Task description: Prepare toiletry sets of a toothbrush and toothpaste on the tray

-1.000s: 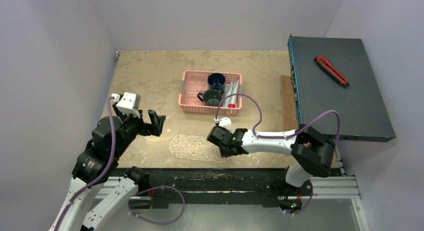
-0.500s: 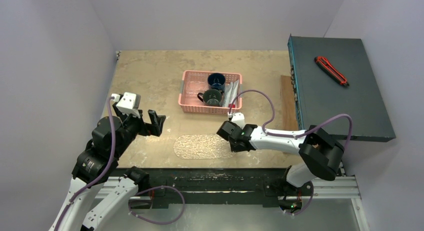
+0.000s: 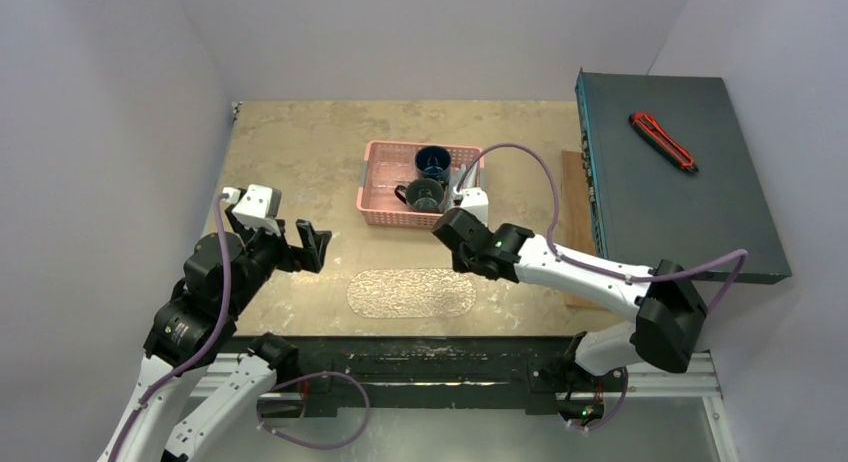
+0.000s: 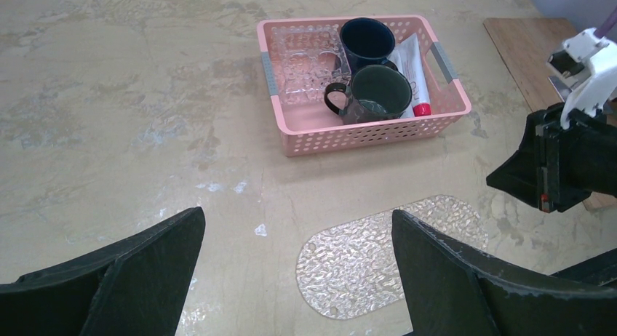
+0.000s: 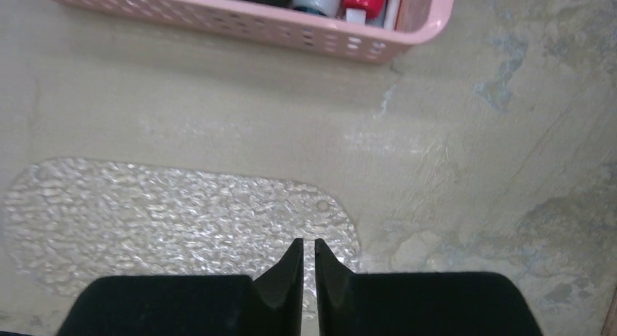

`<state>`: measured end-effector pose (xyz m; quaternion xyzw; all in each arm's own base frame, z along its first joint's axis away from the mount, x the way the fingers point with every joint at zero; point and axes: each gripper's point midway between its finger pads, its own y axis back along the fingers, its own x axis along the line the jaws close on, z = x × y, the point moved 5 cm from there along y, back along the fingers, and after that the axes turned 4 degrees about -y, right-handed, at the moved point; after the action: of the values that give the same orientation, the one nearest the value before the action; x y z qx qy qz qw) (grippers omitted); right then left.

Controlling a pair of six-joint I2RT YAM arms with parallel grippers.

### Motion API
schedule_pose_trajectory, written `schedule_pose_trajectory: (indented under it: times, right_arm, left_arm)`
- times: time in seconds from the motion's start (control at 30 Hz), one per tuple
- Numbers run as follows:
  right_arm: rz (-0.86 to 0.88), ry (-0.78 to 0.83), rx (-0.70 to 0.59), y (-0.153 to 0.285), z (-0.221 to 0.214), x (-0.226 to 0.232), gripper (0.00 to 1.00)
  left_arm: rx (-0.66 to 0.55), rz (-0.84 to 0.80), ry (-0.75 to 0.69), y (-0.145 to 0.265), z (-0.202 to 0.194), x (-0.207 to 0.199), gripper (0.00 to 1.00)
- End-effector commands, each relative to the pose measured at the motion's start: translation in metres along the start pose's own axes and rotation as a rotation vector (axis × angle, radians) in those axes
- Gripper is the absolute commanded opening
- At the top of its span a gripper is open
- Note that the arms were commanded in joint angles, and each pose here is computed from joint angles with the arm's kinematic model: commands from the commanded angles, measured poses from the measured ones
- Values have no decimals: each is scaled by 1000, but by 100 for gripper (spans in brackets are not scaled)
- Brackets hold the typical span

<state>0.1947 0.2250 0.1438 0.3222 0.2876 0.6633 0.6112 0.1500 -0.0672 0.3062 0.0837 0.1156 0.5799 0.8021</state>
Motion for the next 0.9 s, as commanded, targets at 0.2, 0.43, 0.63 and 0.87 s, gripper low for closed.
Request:
schedule_pose_trajectory:
  times: [0.2, 0.43, 0.63, 0.87]
  right_arm:
    - [70, -55, -197, 28, 95, 30, 37]
    - [68, -101, -229, 12, 132, 48, 51]
    - [14, -159, -219, -16, 153, 49, 52]
    - [-17, -192, -192, -47, 167, 53, 53]
  left_arm:
    - [-58, -9, 0, 6, 14, -1, 100]
    - [-66, -17, 3, 8, 15, -2, 100]
    - [-67, -30, 6, 8, 15, -3, 100]
    - [-70, -36, 9, 8, 16, -4, 100]
